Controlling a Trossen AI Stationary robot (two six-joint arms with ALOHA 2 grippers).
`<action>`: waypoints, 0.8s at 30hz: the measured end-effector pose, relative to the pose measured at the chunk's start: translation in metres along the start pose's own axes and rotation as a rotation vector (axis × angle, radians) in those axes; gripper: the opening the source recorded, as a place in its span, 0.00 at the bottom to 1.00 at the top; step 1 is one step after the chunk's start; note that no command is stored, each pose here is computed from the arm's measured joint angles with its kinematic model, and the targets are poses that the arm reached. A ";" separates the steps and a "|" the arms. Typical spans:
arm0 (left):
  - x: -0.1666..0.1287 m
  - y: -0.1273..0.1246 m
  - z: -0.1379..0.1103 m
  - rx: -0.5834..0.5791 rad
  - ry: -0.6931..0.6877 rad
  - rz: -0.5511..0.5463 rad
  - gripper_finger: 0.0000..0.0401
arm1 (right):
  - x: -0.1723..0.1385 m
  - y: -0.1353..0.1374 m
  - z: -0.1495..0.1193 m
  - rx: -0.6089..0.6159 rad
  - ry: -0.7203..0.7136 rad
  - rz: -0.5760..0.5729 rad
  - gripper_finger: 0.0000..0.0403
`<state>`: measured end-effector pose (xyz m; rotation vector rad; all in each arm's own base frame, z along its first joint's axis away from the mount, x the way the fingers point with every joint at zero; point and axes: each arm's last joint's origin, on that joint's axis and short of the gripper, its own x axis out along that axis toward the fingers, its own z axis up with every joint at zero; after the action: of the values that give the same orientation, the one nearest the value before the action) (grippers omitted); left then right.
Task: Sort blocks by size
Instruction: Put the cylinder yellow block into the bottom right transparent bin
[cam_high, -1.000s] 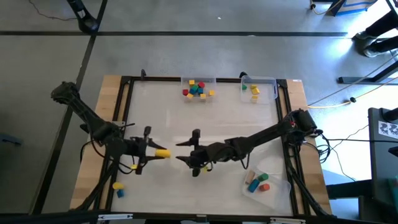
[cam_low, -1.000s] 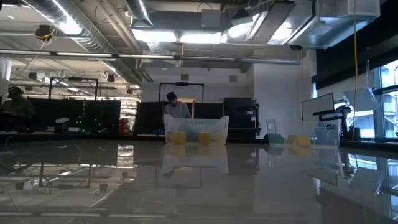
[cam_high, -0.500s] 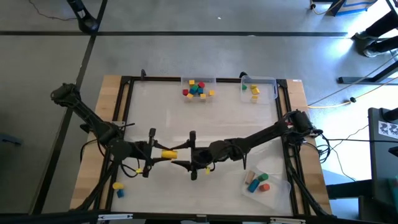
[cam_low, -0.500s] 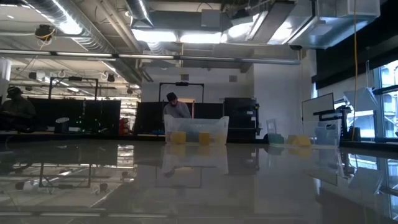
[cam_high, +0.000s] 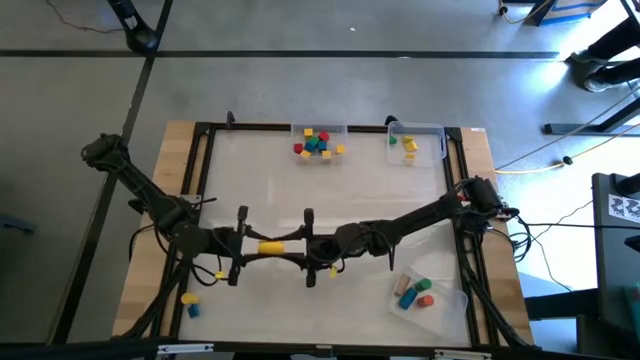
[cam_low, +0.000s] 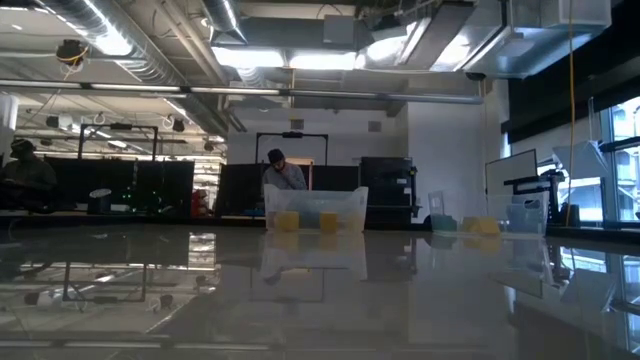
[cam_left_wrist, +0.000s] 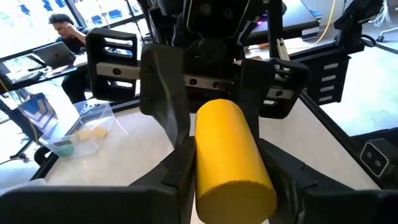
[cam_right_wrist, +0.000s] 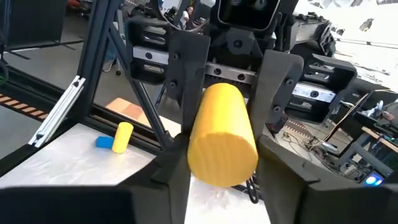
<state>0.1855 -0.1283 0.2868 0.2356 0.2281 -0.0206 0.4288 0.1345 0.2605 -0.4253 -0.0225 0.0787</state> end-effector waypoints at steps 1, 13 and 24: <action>0.000 0.000 0.000 -0.001 0.000 0.005 0.31 | 0.000 0.000 0.000 0.000 -0.002 0.003 0.38; 0.000 0.000 -0.001 -0.006 0.007 -0.012 0.33 | 0.000 0.000 0.000 -0.012 0.000 0.004 0.40; 0.000 -0.001 -0.001 0.002 0.009 -0.021 0.32 | 0.000 0.001 0.000 0.000 -0.030 0.061 0.63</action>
<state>0.1854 -0.1290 0.2855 0.2357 0.2392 -0.0410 0.4287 0.1358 0.2603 -0.4251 -0.0394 0.1451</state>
